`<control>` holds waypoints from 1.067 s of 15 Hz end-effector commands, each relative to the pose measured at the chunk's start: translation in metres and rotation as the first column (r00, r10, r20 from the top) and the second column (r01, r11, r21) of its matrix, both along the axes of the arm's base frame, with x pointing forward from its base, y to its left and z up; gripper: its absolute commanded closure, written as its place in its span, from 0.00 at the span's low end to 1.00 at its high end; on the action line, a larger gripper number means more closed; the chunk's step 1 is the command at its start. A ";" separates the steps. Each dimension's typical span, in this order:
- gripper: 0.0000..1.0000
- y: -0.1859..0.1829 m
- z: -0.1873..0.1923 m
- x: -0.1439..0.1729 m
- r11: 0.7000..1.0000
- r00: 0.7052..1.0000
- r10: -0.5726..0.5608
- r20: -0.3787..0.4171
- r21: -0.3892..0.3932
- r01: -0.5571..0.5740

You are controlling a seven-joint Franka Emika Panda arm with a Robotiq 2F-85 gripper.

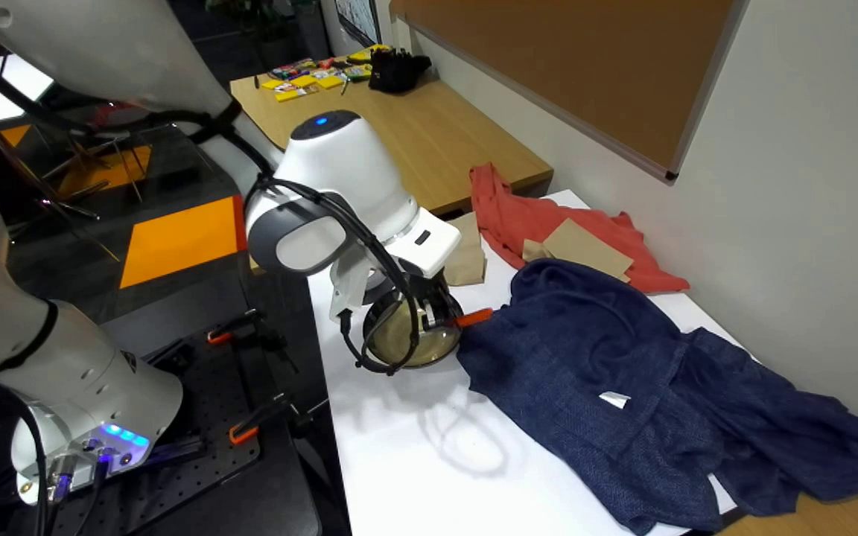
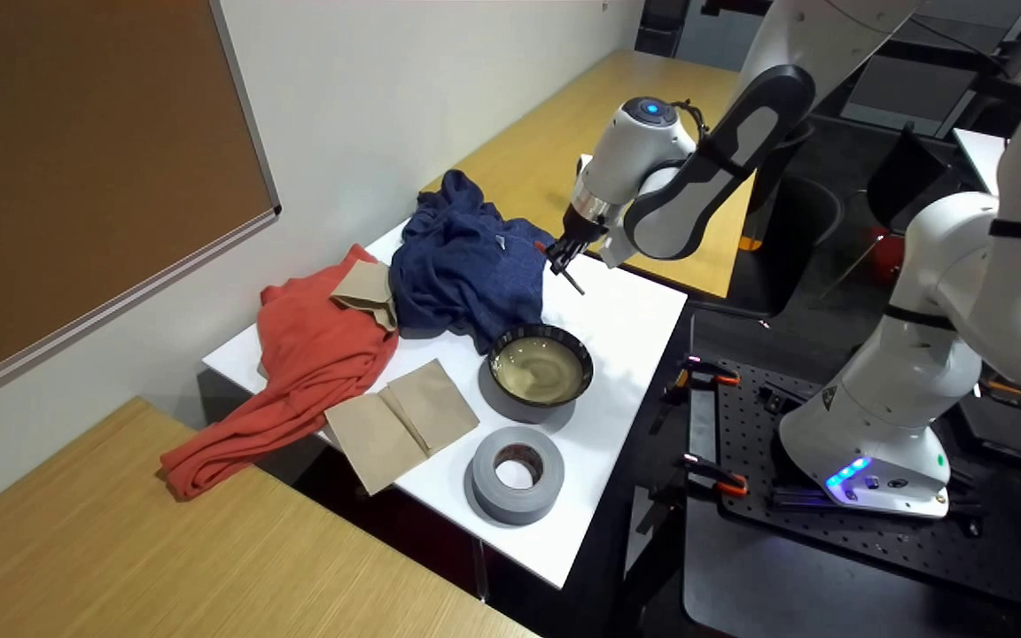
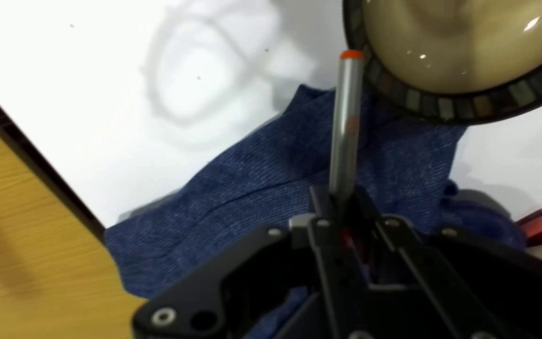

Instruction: Pick up the pen from the bowl and put it on the table.

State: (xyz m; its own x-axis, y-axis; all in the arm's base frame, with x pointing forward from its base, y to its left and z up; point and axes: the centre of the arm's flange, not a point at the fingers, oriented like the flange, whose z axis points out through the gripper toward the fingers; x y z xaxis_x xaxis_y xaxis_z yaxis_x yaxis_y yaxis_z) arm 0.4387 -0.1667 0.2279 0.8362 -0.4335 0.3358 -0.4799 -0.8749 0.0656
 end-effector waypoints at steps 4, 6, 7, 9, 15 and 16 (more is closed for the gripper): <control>0.86 -0.025 0.003 0.003 0.994 0.995 -0.099 0.015 -0.055 0.100; 0.86 -0.022 0.001 0.003 0.994 0.996 -0.092 0.013 -0.051 0.092; 0.96 -0.021 0.001 0.004 0.995 0.996 -0.090 0.012 -0.051 0.091; 0.96 -0.027 -0.006 0.013 0.992 0.994 -0.112 0.002 -0.050 0.112; 0.96 -0.047 -0.038 0.032 0.984 0.983 -0.175 -0.050 -0.040 0.173; 0.96 -0.053 -0.043 0.035 0.981 0.980 -0.190 -0.055 -0.047 0.188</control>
